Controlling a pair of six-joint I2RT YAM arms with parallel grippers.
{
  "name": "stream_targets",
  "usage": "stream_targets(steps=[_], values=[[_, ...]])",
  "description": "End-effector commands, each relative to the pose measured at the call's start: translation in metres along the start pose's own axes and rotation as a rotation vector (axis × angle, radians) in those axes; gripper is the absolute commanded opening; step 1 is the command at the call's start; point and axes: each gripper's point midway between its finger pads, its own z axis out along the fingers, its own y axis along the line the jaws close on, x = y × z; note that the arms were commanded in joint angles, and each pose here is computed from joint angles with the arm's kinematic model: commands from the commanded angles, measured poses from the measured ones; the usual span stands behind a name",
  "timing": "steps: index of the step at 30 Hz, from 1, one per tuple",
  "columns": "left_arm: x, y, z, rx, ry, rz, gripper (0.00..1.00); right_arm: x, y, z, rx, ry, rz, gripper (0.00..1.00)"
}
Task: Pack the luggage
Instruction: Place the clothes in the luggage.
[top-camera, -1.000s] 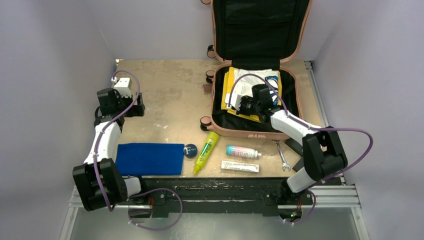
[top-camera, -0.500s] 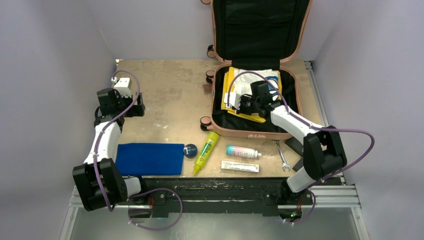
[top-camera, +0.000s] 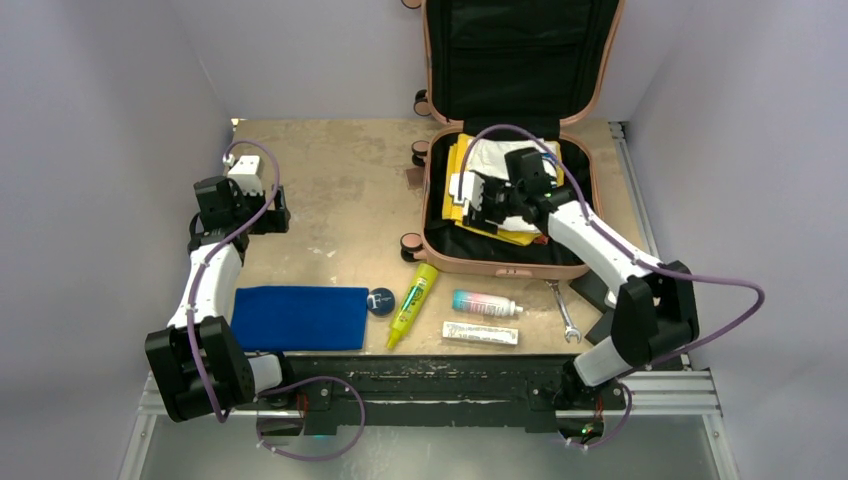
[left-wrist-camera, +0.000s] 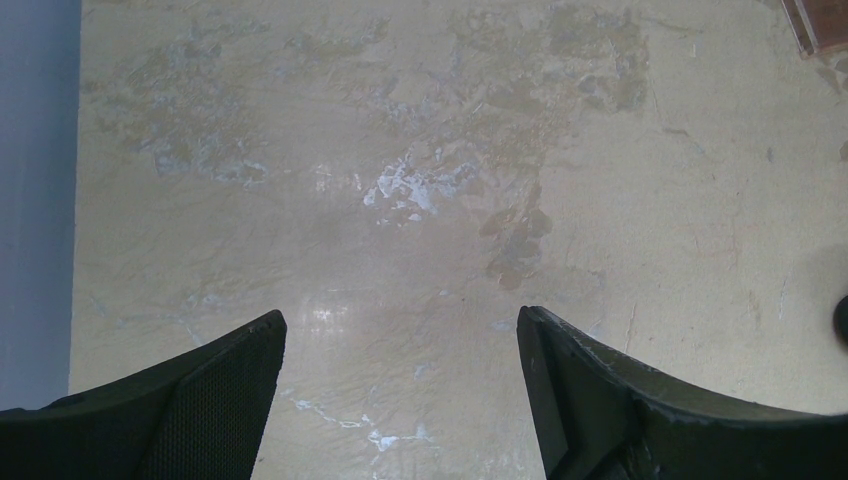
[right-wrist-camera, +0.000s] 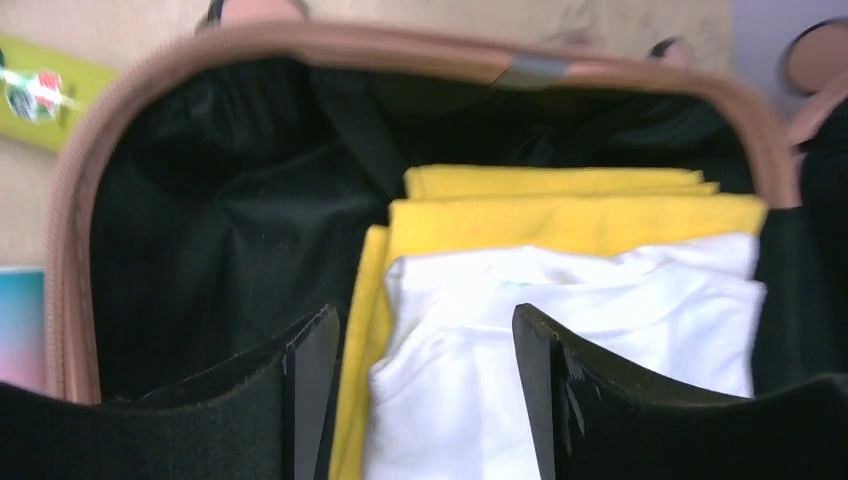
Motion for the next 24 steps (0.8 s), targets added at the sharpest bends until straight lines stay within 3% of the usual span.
stream_targets(steps=[1, 3, 6, 8, 14, 24], values=[[-0.012, 0.004, -0.002, -0.01, -0.045, 0.003, 0.85, -0.075, -0.047, -0.052, 0.119, -0.204, 0.01, 0.66], [-0.012, 0.003, -0.002, -0.009, -0.044, 0.002, 0.85, -0.086, -0.074, -0.068, 0.198, -0.247, 0.061, 0.56], [-0.012, 0.003, -0.002, -0.009, -0.047, 0.001, 0.85, -0.083, -0.113, -0.075, 0.343, -0.244, 0.13, 0.23], [-0.012, 0.003, -0.002, -0.009, -0.048, 0.002, 0.85, -0.072, -0.13, -0.071, 0.423, -0.209, 0.146, 0.11], [-0.013, 0.003, -0.003, -0.01, -0.052, 0.005, 0.85, -0.018, -0.172, -0.031, 0.563, -0.043, 0.21, 0.0], [-0.011, 0.004, -0.003, -0.014, -0.052, 0.006, 0.85, 0.058, -0.185, 0.047, 0.54, 0.158, 0.309, 0.0]])
